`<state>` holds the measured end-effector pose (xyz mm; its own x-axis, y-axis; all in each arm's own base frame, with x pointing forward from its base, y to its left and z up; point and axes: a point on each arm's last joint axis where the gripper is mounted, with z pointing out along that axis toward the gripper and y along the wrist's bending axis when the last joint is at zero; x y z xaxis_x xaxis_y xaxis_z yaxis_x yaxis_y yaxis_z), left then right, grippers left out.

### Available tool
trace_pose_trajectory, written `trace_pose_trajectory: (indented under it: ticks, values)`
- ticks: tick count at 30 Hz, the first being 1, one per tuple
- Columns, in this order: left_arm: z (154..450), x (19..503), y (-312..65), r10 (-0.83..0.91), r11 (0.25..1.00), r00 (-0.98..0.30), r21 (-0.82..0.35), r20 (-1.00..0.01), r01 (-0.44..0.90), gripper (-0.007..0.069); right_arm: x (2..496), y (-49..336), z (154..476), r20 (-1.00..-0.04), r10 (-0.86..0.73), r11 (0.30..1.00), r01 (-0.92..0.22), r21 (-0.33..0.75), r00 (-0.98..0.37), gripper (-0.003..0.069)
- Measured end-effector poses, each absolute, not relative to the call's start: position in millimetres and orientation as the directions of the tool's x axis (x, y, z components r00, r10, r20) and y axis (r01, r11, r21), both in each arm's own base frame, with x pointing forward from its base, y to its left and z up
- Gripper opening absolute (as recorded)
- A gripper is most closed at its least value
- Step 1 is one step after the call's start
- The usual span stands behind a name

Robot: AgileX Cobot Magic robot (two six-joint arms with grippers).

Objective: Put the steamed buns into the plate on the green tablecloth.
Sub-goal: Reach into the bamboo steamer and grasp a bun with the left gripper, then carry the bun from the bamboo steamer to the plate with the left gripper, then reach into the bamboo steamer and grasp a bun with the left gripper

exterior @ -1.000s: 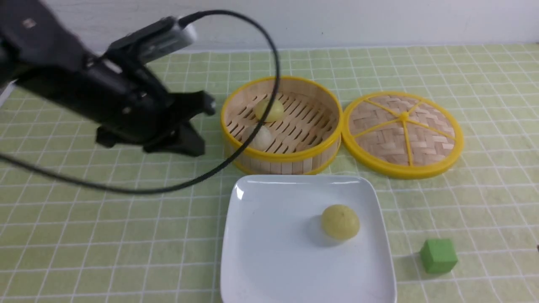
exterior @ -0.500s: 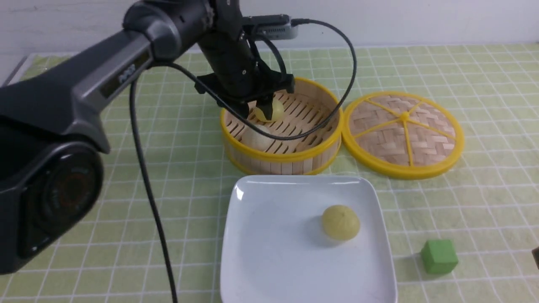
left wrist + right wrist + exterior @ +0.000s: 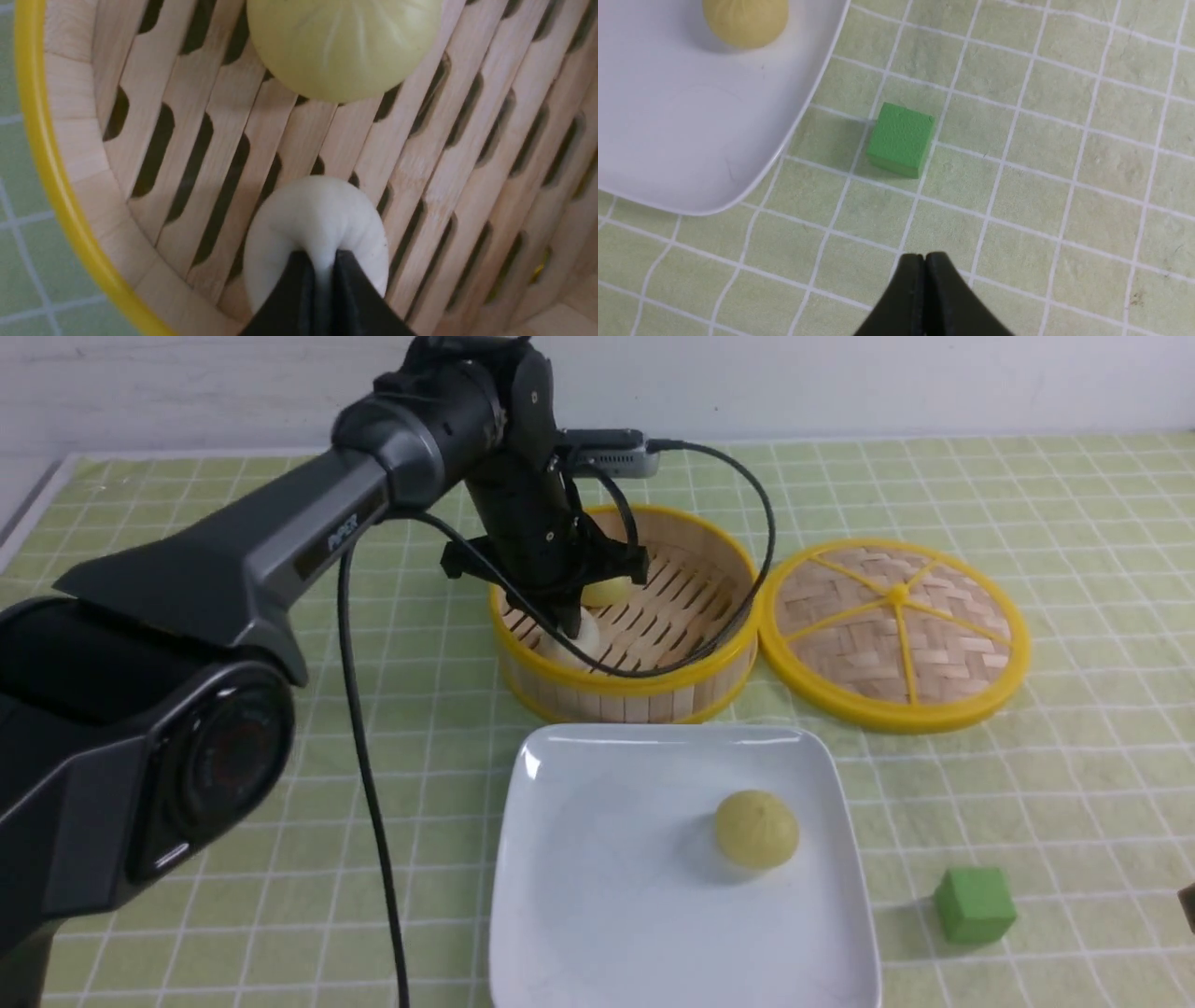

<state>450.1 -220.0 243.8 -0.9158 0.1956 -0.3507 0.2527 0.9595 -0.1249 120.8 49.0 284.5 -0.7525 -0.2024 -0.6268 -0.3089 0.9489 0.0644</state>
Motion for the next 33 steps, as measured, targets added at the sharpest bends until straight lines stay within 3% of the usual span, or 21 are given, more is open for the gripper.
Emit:
trace_pose_trajectory:
  ticks: [2, 5, 8, 12, 15, 16, 17, 21, 24, 27, 31, 33]
  values:
    - [257.8, 445.9, -218.0, 0.196, 0.959, -0.912, -0.125, -0.36, 0.255, 0.0027, 120.8, 49.0, 284.5, -0.627, -0.202, 0.949, -0.309, 0.064, -0.752, 0.0008]
    - [321.4, 425.8, -209.2, 0.174, 0.95, -0.87, -0.153, -0.462, 0.271, 0.0028, 120.8, 49.0, 284.5, -0.627, -0.202, 0.949, -0.309, 0.064, -0.752, 0.0011]
    - [364.0, 393.7, -200.4, 0.161, 0.938, -0.847, -0.189, -0.507, 0.292, 0.0028, 120.8, 49.0, 284.5, -0.627, -0.202, 0.949, -0.309, 0.064, -0.752, 0.0015]
    - [345.6, 362.4, -209.9, 0.224, 0.928, -0.885, -0.187, -0.408, 0.321, 0.0029, 120.8, 49.0, 284.5, -0.627, -0.202, 0.949, -0.309, 0.064, -0.752, 0.0022]
    - [286.0, 341.5, -230.2, 0.315, 0.923, -0.922, -0.153, -0.227, 0.353, 0.0034, 120.8, 49.0, 284.5, -0.627, -0.202, 0.949, -0.309, 0.064, -0.752, 0.0027]
    - [277.5, 339.4, -232.9, 0.325, 0.922, -0.922, -0.147, -0.209, 0.358, 0.0036, 120.8, 49.0, 284.5, -0.627, -0.202, 0.949, -0.309, 0.064, -0.752, 0.0027]
    - [243.5, 331.6, -244.6, 0.363, 0.916, -0.921, -0.126, -0.142, 0.38, 0.0048, 120.8, 49.0, 284.5, -0.627, -0.202, 0.949, -0.309, 0.064, -0.752, 0.0031]
    - [211.6, 332.0, -254.1, 0.344, 0.928, -0.934, -0.115, -0.097, 0.354, 0.0124, 120.8, 49.0, 284.5, -0.627, -0.202, 0.949, -0.309, 0.064, -0.752, 0.0038]
    - [206.6, 335.1, -253.7, 0.321, 0.939, -0.942, -0.099, -0.101, 0.331, 0.0216, 120.8, 49.0, 284.5, -0.627, -0.202, 0.949, -0.309, 0.064, -0.752, 0.0042]
    - [209.9, 339.3, -252.3, 0.292, 0.951, -0.949, -0.072, -0.118, 0.302, 0.0367, 120.8, 49.0, 284.5, -0.627, -0.202, 0.949, -0.309, 0.064, -0.752, 0.0047]
    - [232.3, 352.0, -254.9, 0.255, 0.963, -0.947, -0.042, -0.194, 0.268, 0.0469, 120.8, 49.0, 284.5, -0.627, -0.202, 0.949, -0.309, 0.064, -0.752, 0.0052]
    - [263.2, 368.1, -254.3, 0.186, 0.978, -0.931, -0.037, -0.314, 0.207, 0.0496, 120.8, 49.0, 284.5, -0.627, -0.202, 0.949, -0.309, 0.064, -0.752, 0.0057]
